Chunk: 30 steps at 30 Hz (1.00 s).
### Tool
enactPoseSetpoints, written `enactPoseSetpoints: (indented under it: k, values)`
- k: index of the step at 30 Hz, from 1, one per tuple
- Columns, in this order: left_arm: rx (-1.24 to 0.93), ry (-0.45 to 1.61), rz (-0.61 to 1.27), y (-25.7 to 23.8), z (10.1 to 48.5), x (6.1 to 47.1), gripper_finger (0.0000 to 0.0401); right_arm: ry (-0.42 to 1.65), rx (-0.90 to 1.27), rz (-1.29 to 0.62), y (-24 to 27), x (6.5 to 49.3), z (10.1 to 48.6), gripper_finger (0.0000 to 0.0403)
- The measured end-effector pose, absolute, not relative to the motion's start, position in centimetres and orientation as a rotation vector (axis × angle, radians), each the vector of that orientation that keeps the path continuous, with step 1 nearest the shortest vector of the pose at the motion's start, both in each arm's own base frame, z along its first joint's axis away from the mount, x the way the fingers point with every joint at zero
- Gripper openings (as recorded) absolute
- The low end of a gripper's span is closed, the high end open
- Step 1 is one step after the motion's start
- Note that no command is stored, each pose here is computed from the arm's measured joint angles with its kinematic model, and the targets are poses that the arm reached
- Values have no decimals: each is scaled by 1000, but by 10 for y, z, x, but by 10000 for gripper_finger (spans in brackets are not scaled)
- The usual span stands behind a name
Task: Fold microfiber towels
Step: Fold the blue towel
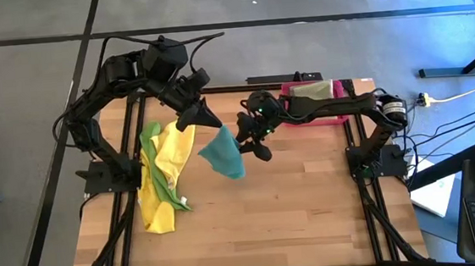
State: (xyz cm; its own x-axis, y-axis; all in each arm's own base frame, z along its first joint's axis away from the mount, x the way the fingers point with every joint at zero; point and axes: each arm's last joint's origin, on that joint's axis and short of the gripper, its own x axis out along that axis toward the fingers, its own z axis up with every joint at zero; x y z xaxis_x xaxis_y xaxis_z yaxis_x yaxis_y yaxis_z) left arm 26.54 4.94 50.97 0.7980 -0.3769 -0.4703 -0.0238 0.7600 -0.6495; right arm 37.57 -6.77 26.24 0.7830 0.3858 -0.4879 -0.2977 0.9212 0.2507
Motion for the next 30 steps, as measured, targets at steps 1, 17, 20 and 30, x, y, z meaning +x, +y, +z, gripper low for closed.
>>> enactPoseSetpoints:
  k: [1,17,20,30]
  values:
    - [-690,629,-206,49,510,265,0,561,163,360,-70,375,263,132]
    - [-560,937,83,53,475,251,0,912,296,382,-72,329,259,6]
    - [-552,968,114,53,469,253,0,989,342,388,-66,315,264,5]
    - [-843,1026,-265,20,462,270,0,788,610,753,-41,266,342,6]
